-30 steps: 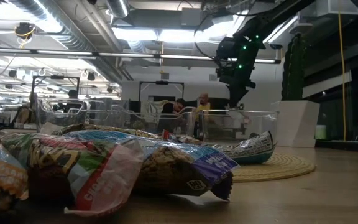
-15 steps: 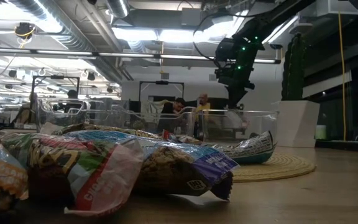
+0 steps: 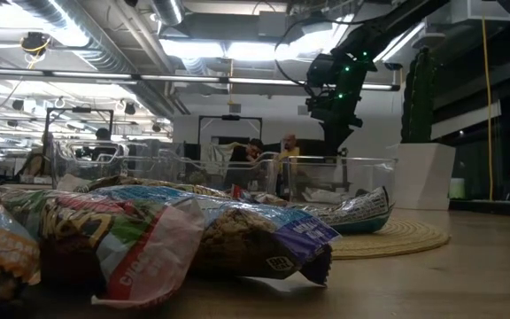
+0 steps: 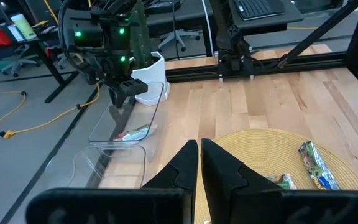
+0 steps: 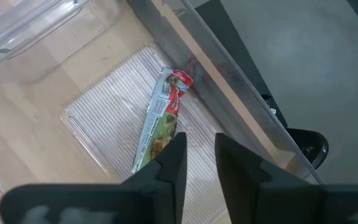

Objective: Pick and place Granola Bars by type
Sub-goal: Put the green granola bar into the middle transparent bin

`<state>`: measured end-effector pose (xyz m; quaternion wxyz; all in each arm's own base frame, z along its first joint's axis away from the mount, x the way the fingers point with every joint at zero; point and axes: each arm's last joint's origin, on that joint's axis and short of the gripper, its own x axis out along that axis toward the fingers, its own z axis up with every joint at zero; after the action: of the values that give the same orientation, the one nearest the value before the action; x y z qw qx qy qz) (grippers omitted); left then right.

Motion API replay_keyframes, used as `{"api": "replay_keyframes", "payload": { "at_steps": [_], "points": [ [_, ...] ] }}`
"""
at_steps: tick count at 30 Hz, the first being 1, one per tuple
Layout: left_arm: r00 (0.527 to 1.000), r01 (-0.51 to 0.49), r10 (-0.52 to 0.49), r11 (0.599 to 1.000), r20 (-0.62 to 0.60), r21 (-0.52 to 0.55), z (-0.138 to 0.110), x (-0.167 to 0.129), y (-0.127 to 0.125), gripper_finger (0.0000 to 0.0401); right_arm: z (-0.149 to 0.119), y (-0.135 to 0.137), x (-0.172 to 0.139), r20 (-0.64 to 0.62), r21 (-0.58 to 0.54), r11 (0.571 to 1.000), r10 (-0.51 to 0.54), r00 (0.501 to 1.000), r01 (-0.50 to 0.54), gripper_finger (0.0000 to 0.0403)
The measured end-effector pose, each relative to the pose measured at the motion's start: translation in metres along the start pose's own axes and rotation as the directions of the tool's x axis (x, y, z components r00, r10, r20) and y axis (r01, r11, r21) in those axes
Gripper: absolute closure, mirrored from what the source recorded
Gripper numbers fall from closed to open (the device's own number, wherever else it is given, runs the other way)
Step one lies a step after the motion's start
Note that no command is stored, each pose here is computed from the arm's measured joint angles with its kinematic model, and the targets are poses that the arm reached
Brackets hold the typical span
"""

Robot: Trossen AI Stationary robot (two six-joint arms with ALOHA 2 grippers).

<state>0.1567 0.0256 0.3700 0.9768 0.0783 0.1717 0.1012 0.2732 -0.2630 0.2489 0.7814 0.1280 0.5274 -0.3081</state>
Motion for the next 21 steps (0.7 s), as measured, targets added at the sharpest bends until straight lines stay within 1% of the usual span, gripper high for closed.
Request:
{"api": "replay_keyframes", "payload": {
  "at_steps": [6,11,16,21],
  "points": [
    [1.0,0.0,0.0,1.0,0.0,-0.002,0.0,0.0,0.0,0.0386,0.001,0.009,-0.005,0.014,-0.024,1.0,0.009,1.0,-0.009,0.0301],
    [1.0,0.002,-0.002,0.999,0.0,-0.045,0.0,0.0,0.0,0.0386,0.002,0.027,-0.021,0.043,-0.065,0.997,0.031,0.999,-0.029,0.03],
    [1.0,0.003,-0.003,0.999,-0.002,-0.051,0.0,0.0,0.0,0.0386,-0.002,0.054,-0.052,0.081,-0.092,0.994,0.07,0.994,-0.062,0.03],
    [1.0,0.003,-0.003,0.999,-0.004,-0.051,0.0,0.0,0.0,0.0386,-0.011,0.083,-0.095,0.169,-0.15,0.983,0.131,0.977,-0.106,0.03]
  ]
}}
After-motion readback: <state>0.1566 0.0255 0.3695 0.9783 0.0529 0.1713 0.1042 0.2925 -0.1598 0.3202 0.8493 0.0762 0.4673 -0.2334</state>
